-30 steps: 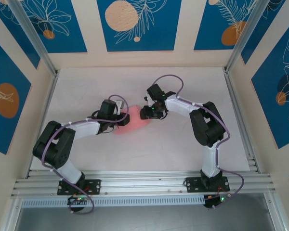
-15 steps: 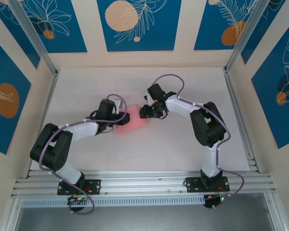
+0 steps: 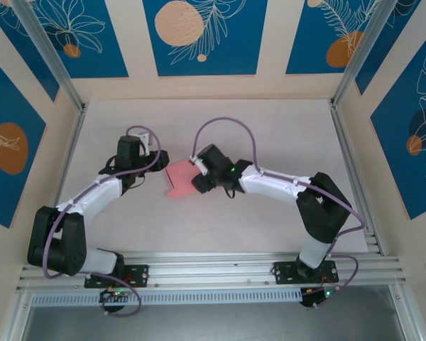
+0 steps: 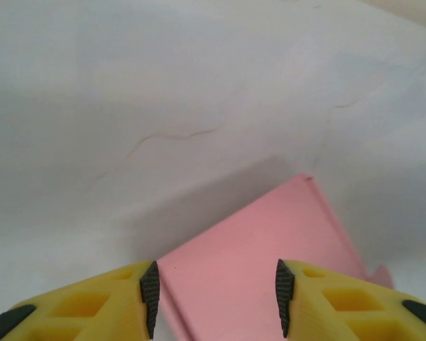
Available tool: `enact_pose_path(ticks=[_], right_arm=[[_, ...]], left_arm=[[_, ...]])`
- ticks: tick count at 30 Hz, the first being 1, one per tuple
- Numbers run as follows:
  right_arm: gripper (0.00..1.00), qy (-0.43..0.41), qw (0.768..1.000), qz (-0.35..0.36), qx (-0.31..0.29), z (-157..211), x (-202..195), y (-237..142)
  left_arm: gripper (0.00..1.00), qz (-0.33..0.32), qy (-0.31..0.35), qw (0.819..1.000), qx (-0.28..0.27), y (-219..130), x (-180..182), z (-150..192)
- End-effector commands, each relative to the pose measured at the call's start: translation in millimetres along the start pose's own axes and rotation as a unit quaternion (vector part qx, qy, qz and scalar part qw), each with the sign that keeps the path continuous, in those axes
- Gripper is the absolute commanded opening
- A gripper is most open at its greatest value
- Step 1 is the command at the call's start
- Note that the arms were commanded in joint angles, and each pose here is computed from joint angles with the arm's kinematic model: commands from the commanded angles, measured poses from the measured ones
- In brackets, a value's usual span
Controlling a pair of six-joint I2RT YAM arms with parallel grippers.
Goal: Fold the paper box
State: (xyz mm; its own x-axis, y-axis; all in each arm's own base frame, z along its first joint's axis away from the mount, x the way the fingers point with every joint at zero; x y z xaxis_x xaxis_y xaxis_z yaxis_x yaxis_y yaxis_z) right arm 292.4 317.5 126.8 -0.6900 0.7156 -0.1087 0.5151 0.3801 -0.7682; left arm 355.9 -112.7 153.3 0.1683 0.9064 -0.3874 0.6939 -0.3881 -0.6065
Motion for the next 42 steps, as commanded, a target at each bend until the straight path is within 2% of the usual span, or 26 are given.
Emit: enact_pose_path(ticks=[1,7,15,27,42], right_arm=[[0.69,-0.153,0.983,0.081,-0.062,-10,4,-3],[0.70,-0.227,0.964,0.099,-0.095,-3,18,7],[0.71,-0.298,0.947,0.098,-0.074,8,33,37],[0.71,-0.300,0.946,0.076,-0.091,7,44,19],[0.59,-0.317,0.943,0.069,-0.079,14,48,53]], left_arm=[[0.48,0.007,-0.042,0.999,0.023,0,16,14],[0.49,0.012,-0.059,0.998,0.023,1,24,14],[0.49,0.018,-0.069,0.997,0.025,5,26,15],[0.49,0.018,-0.072,0.997,0.026,6,29,16],[0.49,0.017,-0.072,0.997,0.019,-1,30,14]])
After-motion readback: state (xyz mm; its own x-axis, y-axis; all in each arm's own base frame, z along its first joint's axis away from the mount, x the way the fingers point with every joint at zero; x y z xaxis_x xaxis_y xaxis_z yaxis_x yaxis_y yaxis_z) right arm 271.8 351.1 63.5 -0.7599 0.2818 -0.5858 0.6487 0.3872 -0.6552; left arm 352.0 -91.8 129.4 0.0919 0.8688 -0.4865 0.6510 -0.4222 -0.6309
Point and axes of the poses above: each hand's point on the last joint's axis, 136 mm out from that joint toward the fingers, its own y axis out along the fingers, its own x axis along the line the jaws close on, z = x × y, the point moved 3 cm from there along -y, back along the fingers, and after that the axes turned 4 degrees about y, right-handed, at the moved point
